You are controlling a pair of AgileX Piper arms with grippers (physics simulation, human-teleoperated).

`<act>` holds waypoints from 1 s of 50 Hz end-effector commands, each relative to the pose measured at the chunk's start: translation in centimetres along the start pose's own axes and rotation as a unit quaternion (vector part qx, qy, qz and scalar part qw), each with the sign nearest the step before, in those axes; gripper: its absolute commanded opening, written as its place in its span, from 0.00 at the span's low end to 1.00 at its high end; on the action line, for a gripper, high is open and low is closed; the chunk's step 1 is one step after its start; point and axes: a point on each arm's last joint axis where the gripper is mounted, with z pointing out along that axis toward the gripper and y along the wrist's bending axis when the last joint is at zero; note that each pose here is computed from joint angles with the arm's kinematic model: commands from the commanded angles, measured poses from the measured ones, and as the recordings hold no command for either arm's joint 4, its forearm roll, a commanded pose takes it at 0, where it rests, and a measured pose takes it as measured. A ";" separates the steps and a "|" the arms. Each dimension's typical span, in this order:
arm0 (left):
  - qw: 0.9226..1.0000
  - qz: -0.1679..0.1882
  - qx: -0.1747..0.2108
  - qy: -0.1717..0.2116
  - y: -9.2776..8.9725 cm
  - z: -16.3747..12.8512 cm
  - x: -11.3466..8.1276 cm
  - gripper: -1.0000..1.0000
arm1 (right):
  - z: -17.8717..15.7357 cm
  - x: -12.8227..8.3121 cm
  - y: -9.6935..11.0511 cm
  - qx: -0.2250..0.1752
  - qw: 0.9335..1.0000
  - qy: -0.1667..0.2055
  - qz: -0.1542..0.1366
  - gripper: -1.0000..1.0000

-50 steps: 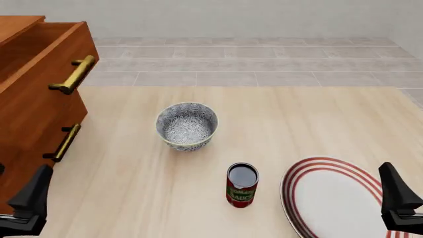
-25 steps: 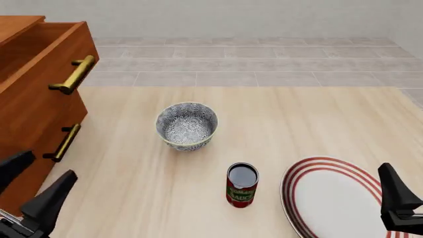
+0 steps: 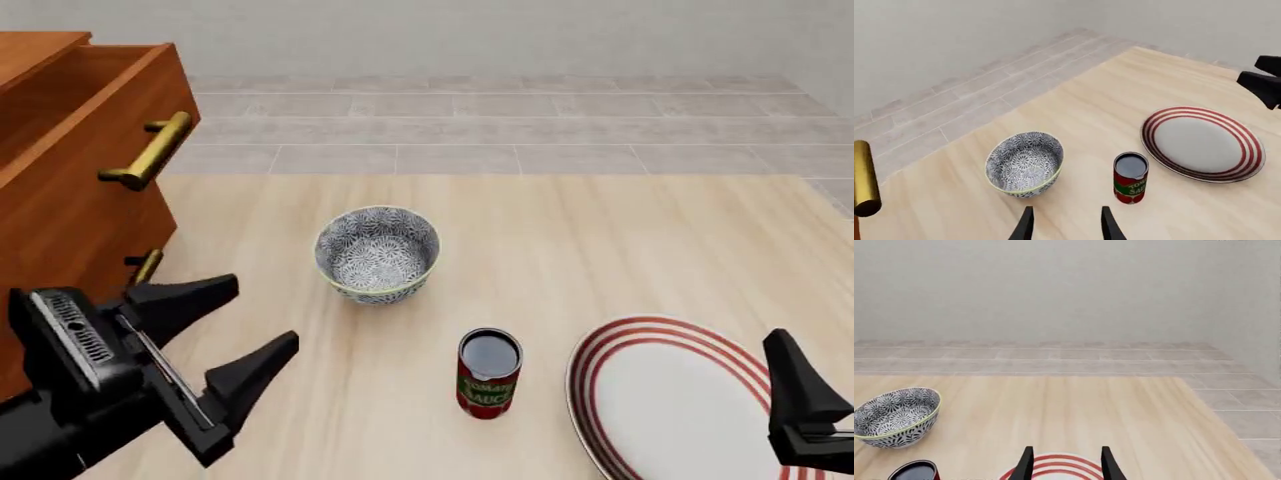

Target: Put the ketchup in the top drawer of the cabinet.

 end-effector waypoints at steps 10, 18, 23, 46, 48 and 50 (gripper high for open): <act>0.994 0.011 0.099 0.034 -4.2 7.0 1.4 1.00 | 0.0 0.1 0.1 -0.005 1.000 0.001 -0.013 1.00; 0.994 -0.003 0.094 0.056 -4.4 9.4 2.7 1.00 | 0.0 0.1 0.0 -0.001 1.000 0.004 -0.011 1.00; 0.992 0.007 0.109 0.064 -5.3 10.1 3.4 1.00 | 0.0 0.1 0.0 -0.002 1.000 0.004 -0.011 1.00; 0.986 0.034 0.136 0.087 -7.3 12.7 5.2 1.00 | 0.3 0.2 0.0 -0.002 1.000 0.011 -0.012 1.00; 0.986 0.034 0.136 0.092 -7.5 13.0 5.7 1.00 | 0.3 0.2 0.0 -0.002 1.000 0.011 -0.012 1.00; 0.985 0.037 0.136 0.095 -7.5 13.2 6.2 1.00 | 0.2 0.2 0.0 -0.003 1.000 0.011 -0.012 1.00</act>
